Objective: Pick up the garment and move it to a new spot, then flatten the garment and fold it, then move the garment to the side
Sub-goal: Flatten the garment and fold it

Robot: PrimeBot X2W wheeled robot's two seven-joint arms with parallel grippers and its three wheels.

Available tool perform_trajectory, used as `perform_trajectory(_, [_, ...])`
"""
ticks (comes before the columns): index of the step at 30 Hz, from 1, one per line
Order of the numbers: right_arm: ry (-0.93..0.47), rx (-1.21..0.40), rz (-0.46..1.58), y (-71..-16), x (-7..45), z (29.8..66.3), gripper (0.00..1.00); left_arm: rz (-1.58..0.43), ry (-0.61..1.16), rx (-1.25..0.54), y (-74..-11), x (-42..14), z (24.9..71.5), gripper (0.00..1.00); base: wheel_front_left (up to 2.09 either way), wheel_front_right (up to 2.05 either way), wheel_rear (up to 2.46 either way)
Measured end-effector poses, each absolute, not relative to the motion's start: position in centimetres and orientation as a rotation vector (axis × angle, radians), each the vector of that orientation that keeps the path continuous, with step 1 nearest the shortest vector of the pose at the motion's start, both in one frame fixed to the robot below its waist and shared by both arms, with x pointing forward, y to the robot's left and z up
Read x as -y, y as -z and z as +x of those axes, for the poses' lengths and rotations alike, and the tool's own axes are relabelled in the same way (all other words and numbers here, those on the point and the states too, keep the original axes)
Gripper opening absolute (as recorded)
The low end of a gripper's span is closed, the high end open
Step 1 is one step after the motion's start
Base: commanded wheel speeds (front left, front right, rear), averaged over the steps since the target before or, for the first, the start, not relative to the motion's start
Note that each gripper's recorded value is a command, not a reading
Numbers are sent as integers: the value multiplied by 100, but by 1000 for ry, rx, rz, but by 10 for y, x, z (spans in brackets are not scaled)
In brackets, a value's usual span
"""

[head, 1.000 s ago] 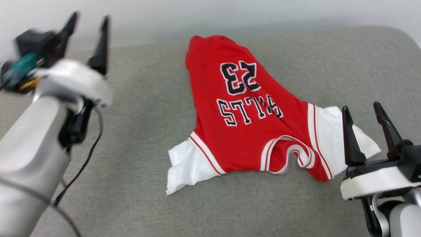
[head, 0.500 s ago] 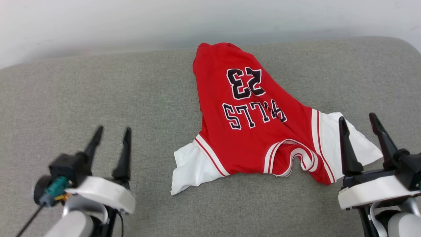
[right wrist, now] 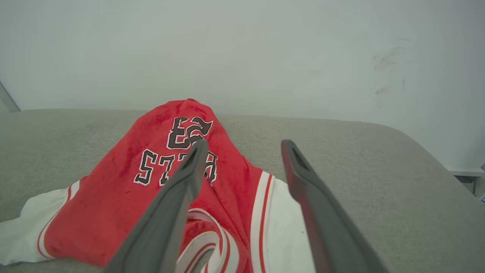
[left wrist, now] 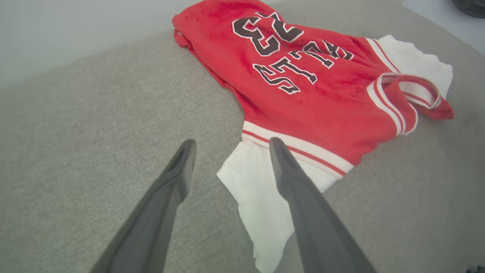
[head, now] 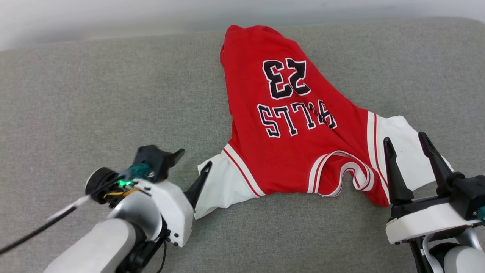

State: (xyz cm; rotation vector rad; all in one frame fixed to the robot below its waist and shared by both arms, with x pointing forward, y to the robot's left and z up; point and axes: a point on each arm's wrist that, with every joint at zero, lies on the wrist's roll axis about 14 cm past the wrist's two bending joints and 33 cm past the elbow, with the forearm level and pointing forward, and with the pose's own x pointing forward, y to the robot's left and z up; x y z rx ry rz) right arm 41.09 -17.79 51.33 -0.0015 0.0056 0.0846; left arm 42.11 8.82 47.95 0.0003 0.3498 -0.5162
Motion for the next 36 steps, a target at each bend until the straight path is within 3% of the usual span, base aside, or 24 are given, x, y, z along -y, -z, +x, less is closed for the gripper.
perform_trajectory(17, [-72, -106, -33, -479, 187, 420, 100, 190, 645, -752, -382, -69, 435, 100, 0, 0, 0])
perform_trajectory(18, [-70, -108, -33, -479, 187, 420, 100, 189, 647, -758, -380, -68, 435, 77, 0, 0, 0])
perform_trajectory(19, [-70, -108, -33, -479, 187, 420, 100, 190, 641, -759, -380, -70, 436, 27, 0, 0, 0])
perform_trajectory(20, [-70, -108, -34, -478, 187, 420, 100, 189, 639, -757, -379, -70, 436, 0, 0, 0, 0])
perform_trajectory(36, [-86, -60, -21, -496, 179, 414, 100, 143, 445, -429, -448, -112, 455, 0, 0, 0, 0])
